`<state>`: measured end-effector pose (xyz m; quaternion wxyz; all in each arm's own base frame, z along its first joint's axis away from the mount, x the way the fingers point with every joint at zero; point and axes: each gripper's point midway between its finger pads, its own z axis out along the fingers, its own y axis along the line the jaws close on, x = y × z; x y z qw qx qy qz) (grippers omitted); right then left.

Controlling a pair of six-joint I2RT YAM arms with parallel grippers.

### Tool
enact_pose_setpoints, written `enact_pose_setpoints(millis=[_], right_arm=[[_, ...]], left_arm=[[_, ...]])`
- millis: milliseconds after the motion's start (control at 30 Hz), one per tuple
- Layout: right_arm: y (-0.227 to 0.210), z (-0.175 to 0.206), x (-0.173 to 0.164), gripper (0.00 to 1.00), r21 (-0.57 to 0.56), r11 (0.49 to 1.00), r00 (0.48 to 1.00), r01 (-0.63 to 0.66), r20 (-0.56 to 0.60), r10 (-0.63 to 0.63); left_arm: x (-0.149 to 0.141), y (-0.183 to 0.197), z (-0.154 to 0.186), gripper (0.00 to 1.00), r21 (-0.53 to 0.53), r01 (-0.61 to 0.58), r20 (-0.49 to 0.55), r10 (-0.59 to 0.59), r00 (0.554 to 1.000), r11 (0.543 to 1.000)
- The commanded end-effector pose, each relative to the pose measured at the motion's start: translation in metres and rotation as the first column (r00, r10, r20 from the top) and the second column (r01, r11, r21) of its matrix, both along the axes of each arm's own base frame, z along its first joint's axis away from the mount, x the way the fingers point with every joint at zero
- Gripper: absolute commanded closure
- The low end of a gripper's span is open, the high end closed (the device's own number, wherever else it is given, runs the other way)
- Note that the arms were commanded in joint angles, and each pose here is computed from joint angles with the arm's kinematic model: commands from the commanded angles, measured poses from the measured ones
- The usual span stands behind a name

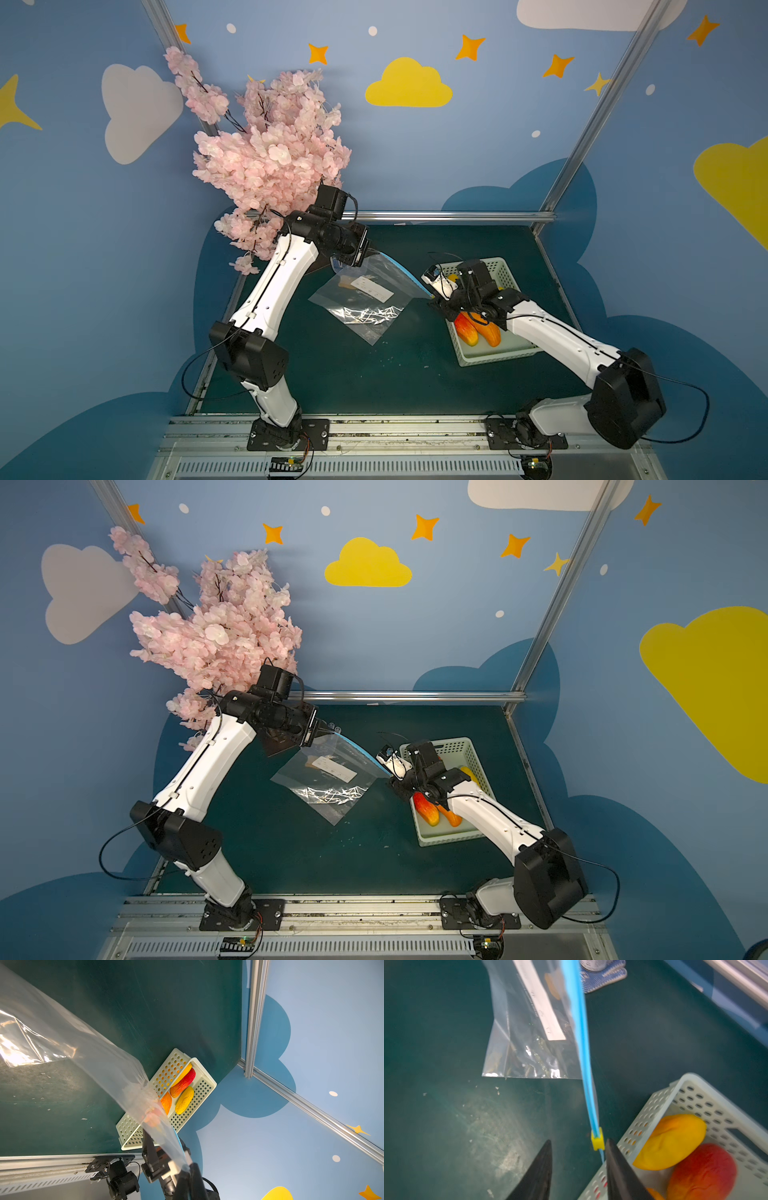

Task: Place the mango in a zip-top bag and seal the zipper
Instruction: Unzip the zipper on the zipper food storage bag.

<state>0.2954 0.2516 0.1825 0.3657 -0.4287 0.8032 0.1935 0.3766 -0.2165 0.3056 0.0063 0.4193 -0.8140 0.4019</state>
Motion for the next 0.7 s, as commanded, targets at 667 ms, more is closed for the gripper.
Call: enact_pose_setpoints(millis=[667], right_arm=[[0.074,0.12,0.0,0.62,0.416,0.876,0.957,-0.246,-0.039,0.287]], left_arm=[[-0.036,0.001,0.002,0.97,0.09,0.314,0.02,-0.317,0.948,0.945]])
